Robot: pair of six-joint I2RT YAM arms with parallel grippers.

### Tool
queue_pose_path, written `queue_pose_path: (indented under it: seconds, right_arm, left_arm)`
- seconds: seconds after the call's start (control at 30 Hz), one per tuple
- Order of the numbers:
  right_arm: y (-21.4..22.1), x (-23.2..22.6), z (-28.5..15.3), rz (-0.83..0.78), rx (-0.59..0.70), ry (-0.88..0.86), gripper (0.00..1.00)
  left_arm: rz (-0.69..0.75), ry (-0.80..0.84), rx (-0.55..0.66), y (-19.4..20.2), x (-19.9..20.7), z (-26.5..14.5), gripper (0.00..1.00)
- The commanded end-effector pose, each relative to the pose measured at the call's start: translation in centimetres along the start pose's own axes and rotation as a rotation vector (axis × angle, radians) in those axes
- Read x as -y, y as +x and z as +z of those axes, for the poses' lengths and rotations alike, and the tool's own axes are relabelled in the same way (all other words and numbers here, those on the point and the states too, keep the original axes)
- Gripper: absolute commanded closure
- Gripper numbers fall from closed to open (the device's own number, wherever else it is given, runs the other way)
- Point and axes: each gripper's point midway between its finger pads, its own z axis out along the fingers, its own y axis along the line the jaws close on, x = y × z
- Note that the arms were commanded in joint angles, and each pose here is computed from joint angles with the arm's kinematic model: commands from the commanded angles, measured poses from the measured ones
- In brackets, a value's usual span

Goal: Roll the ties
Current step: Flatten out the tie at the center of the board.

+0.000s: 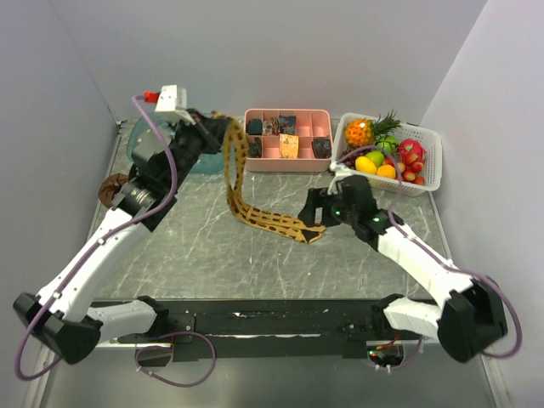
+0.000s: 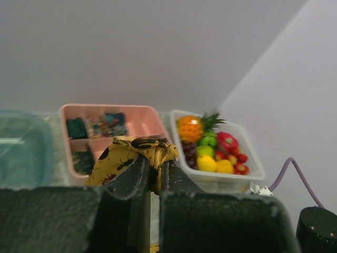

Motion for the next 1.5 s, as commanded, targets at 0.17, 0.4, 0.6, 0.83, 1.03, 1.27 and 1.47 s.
queue_pose_path:
  seconds: [0.17, 0.4, 0.6, 0.83, 1.03, 1.27, 1.47]
  right_arm:
    - [3.2, -0.6, 5.9, -0.071, -0.158, 0.08, 0.37]
    - [5.6, 1.4, 8.8, -0.04, -0.232, 0.196, 0.8]
    - [7.5, 3.3, 10.0, -0.038, -0.331, 0.295, 0.98]
    - [9.3, 4.7, 9.5, -0.051, -0.406, 0.354, 1.0]
    - [10.0, 6.6, 8.2, -0.075, -0.461, 0.451, 1.0]
    - [10.9, 8.3, 6.2, -0.035, -0.523, 0.5, 1.0]
    - [9.8, 9.5, 3.9, -0.013, -0.542, 0.584, 1.0]
  left_arm:
    - [0.017, -0.347, 0.035, 1.4, -9.1, -4.3, 0.99]
    - [0.003, -0.469, 0.0, 4.1, -13.7, -6.3, 0.96]
    - [-0.037, -0.557, -0.066, 6.5, -17.3, -6.6, 0.92]
    - [-0.065, -0.683, -0.063, 6.9, -20.8, -7.8, 0.8]
    - [-0.108, -0.775, -0.07, 7.7, -23.5, -8.9, 0.57]
    - [-0.142, -0.834, -0.061, 7.6, -25.9, -10.5, 0.25]
    - [-0.147, -0.827, -0.097, 8.0, -26.4, -9.9, 0.11]
